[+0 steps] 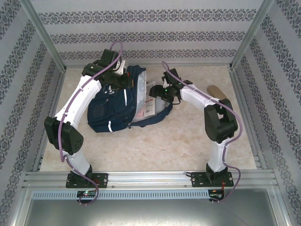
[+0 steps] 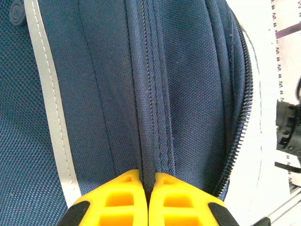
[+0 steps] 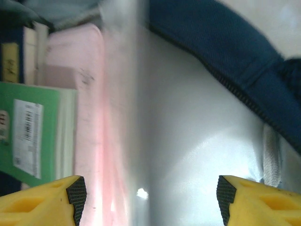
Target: Pack the student bag
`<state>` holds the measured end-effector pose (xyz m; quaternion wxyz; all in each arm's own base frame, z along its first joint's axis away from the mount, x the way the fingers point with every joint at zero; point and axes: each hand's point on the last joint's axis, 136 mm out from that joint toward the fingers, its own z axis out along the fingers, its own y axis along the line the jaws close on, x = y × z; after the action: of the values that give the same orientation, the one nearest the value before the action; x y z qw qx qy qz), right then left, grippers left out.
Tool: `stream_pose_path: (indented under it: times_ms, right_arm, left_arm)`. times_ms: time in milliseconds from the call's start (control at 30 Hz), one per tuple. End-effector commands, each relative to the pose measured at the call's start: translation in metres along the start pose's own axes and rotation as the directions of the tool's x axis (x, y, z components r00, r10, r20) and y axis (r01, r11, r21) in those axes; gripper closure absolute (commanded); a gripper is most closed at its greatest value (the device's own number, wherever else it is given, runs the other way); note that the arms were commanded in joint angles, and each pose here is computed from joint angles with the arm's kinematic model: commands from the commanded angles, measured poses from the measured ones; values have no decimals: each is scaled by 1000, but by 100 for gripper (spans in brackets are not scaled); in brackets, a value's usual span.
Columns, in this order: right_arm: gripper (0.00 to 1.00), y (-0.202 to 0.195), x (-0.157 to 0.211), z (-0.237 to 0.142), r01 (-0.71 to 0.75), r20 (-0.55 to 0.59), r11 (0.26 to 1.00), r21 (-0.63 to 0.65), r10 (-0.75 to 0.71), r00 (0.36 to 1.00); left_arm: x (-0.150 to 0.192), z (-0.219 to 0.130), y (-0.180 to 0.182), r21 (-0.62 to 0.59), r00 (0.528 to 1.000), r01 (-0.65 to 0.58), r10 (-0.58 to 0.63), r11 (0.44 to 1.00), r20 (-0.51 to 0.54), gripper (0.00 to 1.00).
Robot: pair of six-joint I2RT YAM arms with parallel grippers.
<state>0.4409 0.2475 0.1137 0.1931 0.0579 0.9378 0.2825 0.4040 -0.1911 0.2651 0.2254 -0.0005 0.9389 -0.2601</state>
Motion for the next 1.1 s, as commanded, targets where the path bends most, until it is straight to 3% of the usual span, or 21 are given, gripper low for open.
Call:
stream_pose_path:
  times_ms: [0, 133, 267, 300, 533, 833, 1067]
  right_arm:
    - [25, 15, -30, -29, -6, 100, 998, -56, 12, 995]
    - [26, 12, -39, -42, 3, 129, 1000, 6, -4, 992]
    - [48, 4, -37, -32, 18, 90, 999, 51, -22, 996]
    - [49, -1, -38, -30, 35, 82, 996, 81, -42, 996]
    - [44, -37, -35, -16, 175, -2, 945, 277, -182, 983]
    - [44, -60, -28, 12, 217, -99, 927, 306, -195, 976]
    - [50, -72, -51, 26, 191, -47, 906, 379, -187, 981]
  left_arm:
    - [-16, -21, -18, 60, 994, -70, 64, 996, 94, 100]
    - [-15, -21, -18, 61, 994, -69, 63, 996, 94, 100]
    - [-15, -20, -18, 69, 994, -64, 58, 996, 91, 100]
    - [-15, -20, -19, 71, 994, -67, 61, 995, 93, 100]
    - [-16, -23, -22, 76, 993, -78, 71, 994, 96, 100]
    - [-17, -24, -25, 91, 993, -80, 72, 993, 90, 100]
    - [-14, -30, -28, 95, 992, -94, 85, 991, 92, 100]
